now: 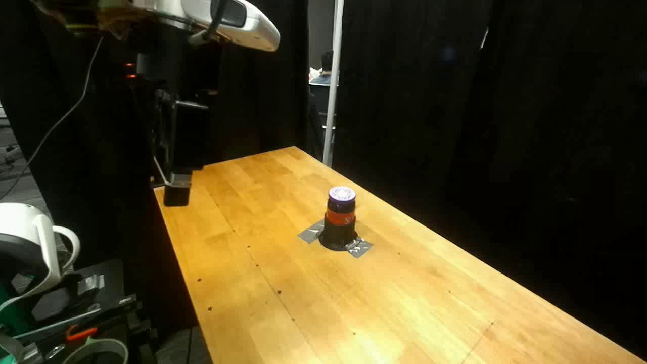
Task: Put a rubber band around the base of the cup
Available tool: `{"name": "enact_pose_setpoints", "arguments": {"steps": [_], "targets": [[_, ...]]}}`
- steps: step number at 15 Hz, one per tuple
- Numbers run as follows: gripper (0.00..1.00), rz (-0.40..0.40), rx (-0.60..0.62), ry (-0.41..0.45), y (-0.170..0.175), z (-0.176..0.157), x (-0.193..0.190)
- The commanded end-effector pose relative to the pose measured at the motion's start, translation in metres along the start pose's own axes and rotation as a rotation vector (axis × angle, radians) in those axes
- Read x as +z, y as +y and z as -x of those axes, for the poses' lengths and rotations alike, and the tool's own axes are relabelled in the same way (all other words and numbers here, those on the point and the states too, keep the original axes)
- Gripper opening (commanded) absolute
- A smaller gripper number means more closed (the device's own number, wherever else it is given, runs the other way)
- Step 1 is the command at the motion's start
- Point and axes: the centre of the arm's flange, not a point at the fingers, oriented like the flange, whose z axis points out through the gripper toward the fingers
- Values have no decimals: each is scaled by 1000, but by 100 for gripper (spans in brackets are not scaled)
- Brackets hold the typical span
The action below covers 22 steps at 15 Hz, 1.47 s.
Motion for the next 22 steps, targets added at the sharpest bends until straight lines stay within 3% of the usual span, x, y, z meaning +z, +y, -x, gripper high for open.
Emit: {"name": "enact_pose_setpoints", "arguments": {"steps": [1,6,10,15,22], "targets": [[100,0,0,3,0,0,-1],[100,0,1,7,0,0,-3],[100,-25,-57,39,-1,-51,-1],[100,-40,-123,58,-20,-145,-5],[100,-121,-177,139,-62,-280,-4]]}}
